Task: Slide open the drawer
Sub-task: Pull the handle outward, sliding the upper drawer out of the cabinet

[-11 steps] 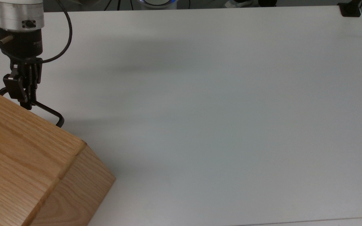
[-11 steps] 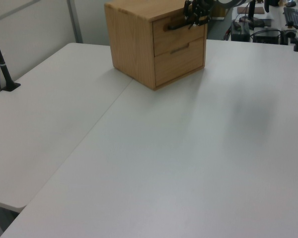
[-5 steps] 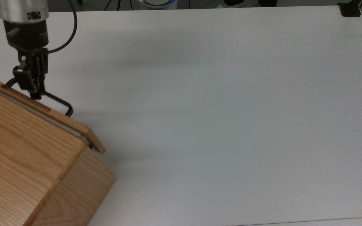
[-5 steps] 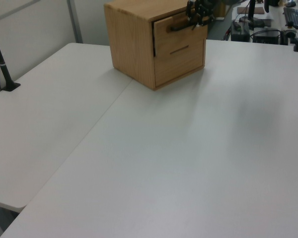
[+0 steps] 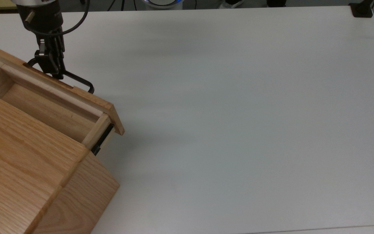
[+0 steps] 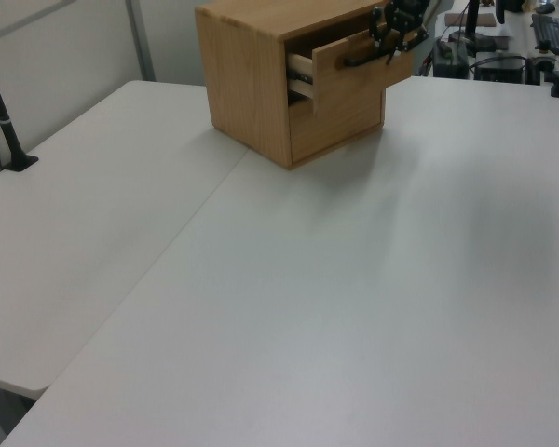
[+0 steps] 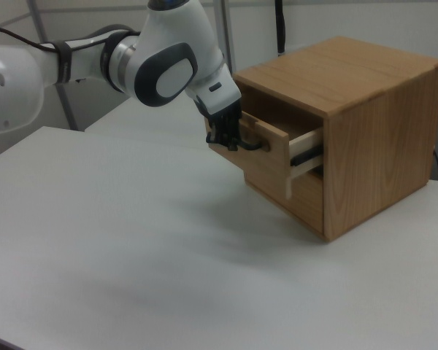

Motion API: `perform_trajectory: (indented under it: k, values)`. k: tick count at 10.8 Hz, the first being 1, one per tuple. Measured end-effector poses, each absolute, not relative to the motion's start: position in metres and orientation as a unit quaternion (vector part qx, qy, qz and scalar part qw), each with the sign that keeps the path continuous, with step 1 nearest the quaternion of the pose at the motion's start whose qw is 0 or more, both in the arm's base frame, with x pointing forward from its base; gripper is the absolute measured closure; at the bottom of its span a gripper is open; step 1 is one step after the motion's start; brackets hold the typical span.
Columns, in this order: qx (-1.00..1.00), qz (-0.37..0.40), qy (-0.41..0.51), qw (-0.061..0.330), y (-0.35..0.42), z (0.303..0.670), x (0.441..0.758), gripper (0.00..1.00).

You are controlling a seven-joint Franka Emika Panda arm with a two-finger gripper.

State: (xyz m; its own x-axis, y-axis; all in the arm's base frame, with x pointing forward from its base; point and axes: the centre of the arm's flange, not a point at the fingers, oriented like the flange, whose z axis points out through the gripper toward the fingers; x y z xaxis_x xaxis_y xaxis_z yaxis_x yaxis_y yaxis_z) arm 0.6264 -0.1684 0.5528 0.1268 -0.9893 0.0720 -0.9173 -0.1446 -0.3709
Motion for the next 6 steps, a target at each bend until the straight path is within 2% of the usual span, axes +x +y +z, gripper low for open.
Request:
perform_trajectory:
  k: [6]
  values:
    - [-0.773, -0.089, 0.622, 0.091, -0.158, 0.560, 0.604, 0.77]
